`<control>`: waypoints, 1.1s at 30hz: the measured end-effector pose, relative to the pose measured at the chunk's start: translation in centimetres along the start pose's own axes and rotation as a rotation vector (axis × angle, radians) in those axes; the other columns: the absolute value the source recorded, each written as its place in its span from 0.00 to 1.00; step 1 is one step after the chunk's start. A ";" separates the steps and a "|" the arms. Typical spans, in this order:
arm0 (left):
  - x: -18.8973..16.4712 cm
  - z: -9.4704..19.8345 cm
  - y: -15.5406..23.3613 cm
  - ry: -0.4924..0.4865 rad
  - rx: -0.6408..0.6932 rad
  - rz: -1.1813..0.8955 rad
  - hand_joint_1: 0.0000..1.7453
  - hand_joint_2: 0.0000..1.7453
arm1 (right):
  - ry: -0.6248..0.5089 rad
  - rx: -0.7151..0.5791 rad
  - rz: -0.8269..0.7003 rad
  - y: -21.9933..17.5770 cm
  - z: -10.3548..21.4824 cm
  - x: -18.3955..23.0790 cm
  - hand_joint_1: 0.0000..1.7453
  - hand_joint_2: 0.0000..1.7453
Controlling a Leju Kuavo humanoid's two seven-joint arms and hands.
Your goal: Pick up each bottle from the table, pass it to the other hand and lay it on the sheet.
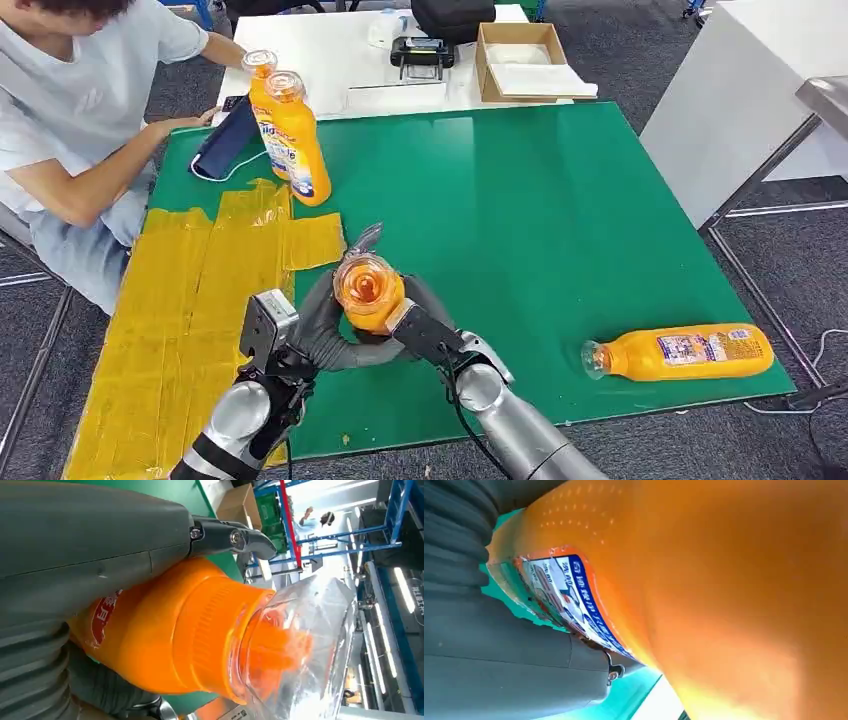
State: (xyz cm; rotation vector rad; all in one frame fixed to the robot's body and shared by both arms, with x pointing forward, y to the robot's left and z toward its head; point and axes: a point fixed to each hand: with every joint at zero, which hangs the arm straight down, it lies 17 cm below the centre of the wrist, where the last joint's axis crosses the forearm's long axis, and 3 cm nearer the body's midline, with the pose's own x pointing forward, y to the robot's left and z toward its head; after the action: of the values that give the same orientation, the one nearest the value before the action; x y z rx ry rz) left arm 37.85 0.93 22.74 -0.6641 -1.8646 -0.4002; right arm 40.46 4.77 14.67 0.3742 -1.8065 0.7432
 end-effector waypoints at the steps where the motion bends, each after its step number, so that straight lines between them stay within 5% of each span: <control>1: -0.1 0.0 0.1 0.004 0.004 0.003 0.00 1.00 | -0.002 -0.007 0.011 -0.1 0.0 0.0 1.00 1.00; 6: -0.3 0.0 0.1 0.020 0.024 0.027 0.00 1.00 | -0.012 -0.035 0.079 -0.8 -0.1 0.2 1.00 1.00; 7: -0.2 -0.2 0.1 0.016 0.032 0.038 0.37 1.00 | -0.013 -0.032 0.084 -0.6 -0.1 0.2 1.00 1.00; 8: -0.1 -0.2 0.1 0.015 0.036 0.041 1.00 1.00 | -0.013 -0.030 0.087 -0.5 -0.1 0.2 1.00 1.00; 29: 0.1 0.8 -0.3 -0.013 0.065 0.052 1.00 1.00 | -0.014 -0.024 0.043 0.8 0.9 0.2 1.00 1.00; 30: 0.1 0.9 -0.4 -0.013 0.065 0.053 1.00 1.00 | -0.015 -0.025 0.037 0.9 1.0 0.2 0.76 1.00; 31: 0.1 1.0 -0.5 -0.012 0.065 0.056 1.00 1.00 | -0.015 -0.027 0.030 1.0 1.1 0.2 0.04 1.00; 33: 0.2 1.3 -0.6 -0.020 0.069 0.052 1.00 1.00 | -0.025 -0.039 0.005 1.1 1.4 0.5 0.04 1.00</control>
State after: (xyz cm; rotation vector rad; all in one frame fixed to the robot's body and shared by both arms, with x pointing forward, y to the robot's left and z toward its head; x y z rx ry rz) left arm 36.49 1.23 22.49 -0.6709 -1.8678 -0.2948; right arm 38.65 4.71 14.49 0.3548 -1.8431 0.7089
